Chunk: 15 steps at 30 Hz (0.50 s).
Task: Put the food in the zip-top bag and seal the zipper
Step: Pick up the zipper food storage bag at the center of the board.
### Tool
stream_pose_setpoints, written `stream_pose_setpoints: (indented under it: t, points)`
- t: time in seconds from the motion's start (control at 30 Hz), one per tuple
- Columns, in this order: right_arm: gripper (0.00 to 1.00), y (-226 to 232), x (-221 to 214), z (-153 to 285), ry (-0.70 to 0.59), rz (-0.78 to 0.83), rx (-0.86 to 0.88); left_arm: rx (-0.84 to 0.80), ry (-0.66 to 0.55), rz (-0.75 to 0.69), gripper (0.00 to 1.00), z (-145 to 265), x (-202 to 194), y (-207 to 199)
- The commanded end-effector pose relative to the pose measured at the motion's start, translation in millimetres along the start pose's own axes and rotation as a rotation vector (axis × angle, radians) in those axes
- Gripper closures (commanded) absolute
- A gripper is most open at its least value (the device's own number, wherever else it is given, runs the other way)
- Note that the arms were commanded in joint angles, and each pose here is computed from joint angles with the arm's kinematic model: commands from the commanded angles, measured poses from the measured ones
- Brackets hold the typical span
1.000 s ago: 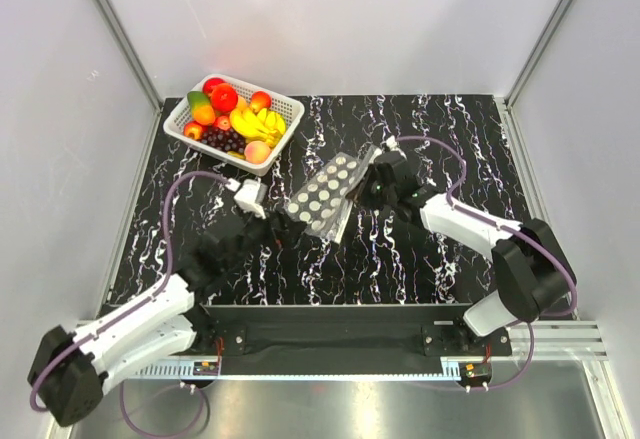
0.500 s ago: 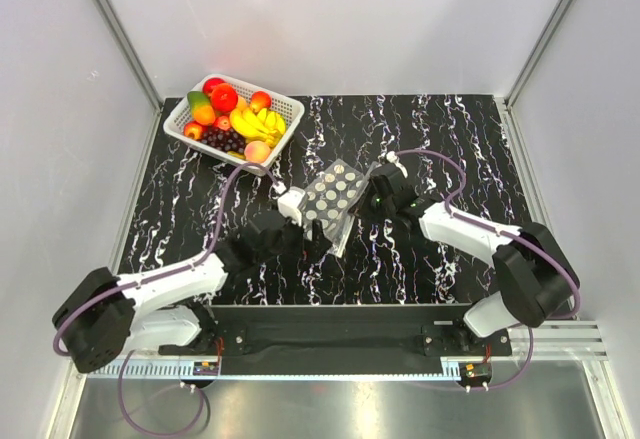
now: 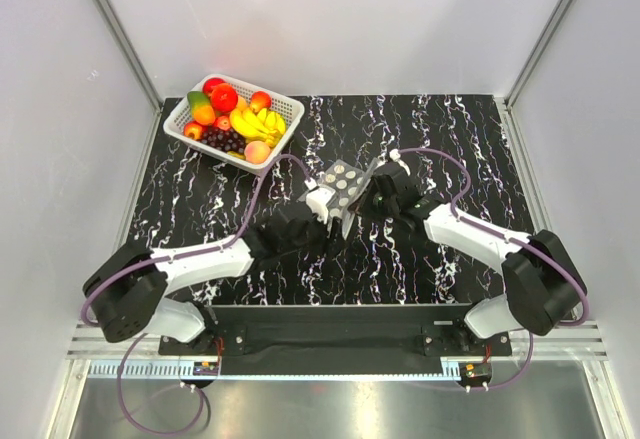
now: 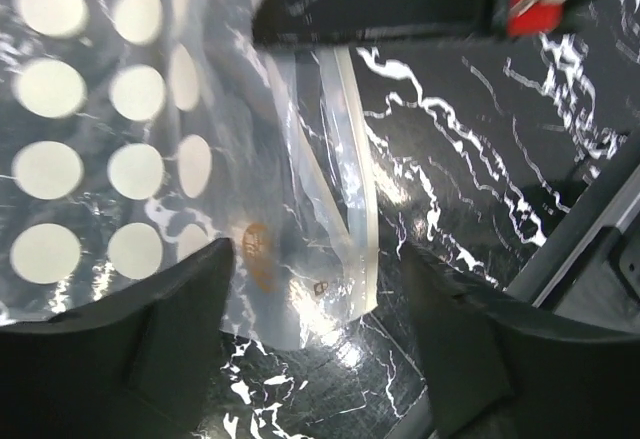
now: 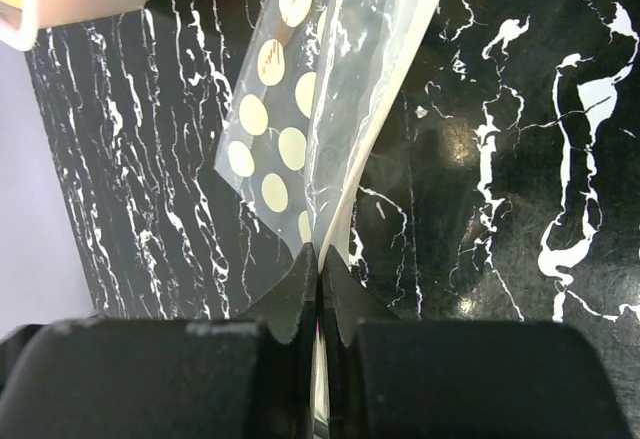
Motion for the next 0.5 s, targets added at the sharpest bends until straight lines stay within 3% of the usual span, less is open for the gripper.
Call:
stream_pose_setpoints:
  t: [0.0,0.07,0.17,0.2,0.23,0.33,0.43,0.47]
  points:
    - [0.98,18,9,13,-0.028,-0.005,0.051,-0.077,-0.005,-0.011,0.35,-7,12,-16]
    - [0.98,17,8,14,-0.023,-0.005,0.047,-0.081,0.003,-0.010,0.56,-8,9,-16]
    - [0.96,18,5,16,-0.004,0.001,0.061,-0.089,-0.015,-0.006,0.75,-6,10,-16]
    - [0.91,18,5,16,-0.002,0.004,0.063,-0.092,-0.017,-0.007,0.90,-6,10,-16]
    - [0.87,19,4,16,0.001,0.013,0.070,-0.096,-0.020,-0.006,0.96,-7,10,-16]
    - [0.71,19,4,17,0.003,0.024,0.078,-0.138,-0.015,0.016,1.00,-7,8,-13]
    - [0.47,15,1,19,0.003,0.027,0.074,-0.206,-0.046,0.085,1.00,-1,11,-3]
    - [0.45,15,1,20,-0.003,0.030,0.079,-0.234,-0.067,0.099,1.00,3,15,-2]
Point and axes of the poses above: each gripper's point midway between its finger pads, its own z axis back along the fingers, its own y axis along the line the jaws close on, x = y × z, the point moved 5 cm from there along z, back along the fingers, and after that the axes turned 7 degrees about z, right-handed, at the moved point
